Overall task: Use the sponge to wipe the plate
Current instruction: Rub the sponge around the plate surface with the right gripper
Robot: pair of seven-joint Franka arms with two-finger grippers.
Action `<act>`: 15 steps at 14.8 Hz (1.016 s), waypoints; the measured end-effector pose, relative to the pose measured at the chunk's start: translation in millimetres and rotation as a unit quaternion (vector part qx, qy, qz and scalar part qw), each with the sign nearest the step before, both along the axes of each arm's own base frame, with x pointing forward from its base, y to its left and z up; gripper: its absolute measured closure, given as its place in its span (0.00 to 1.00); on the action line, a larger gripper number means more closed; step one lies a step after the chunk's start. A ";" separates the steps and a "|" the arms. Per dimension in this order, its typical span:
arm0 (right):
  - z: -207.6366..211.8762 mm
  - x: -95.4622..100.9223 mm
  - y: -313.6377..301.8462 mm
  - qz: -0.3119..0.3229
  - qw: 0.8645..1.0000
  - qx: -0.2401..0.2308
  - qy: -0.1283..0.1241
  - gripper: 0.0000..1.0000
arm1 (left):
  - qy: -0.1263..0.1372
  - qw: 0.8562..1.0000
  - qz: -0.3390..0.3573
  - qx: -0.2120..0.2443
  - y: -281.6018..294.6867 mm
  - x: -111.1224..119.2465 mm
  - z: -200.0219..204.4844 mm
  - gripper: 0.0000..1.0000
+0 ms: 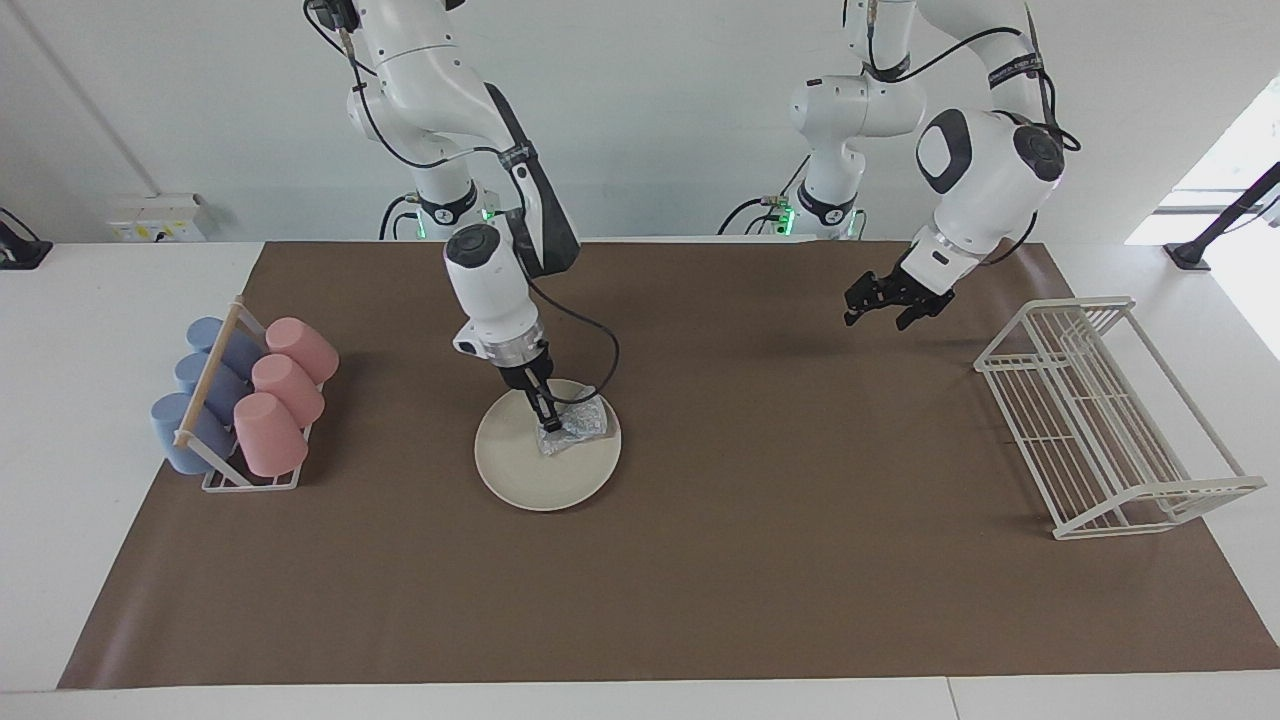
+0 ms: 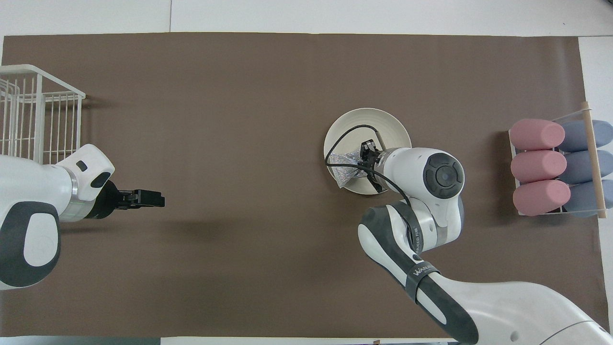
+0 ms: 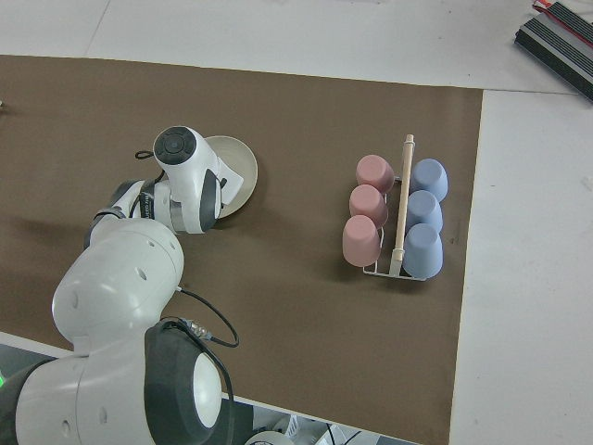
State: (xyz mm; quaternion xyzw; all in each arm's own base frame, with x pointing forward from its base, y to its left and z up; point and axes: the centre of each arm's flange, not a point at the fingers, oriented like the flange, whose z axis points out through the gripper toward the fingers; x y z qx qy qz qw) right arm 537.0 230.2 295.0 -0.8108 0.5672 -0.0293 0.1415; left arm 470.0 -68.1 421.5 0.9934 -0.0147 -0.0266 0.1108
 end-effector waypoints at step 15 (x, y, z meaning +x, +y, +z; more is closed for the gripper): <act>-3.2 27.9 -89.4 0.066 0.997 -0.034 -0.011 0.98 | -0.010 1.000 0.003 0.000 -0.7 5.0 4.9 0.00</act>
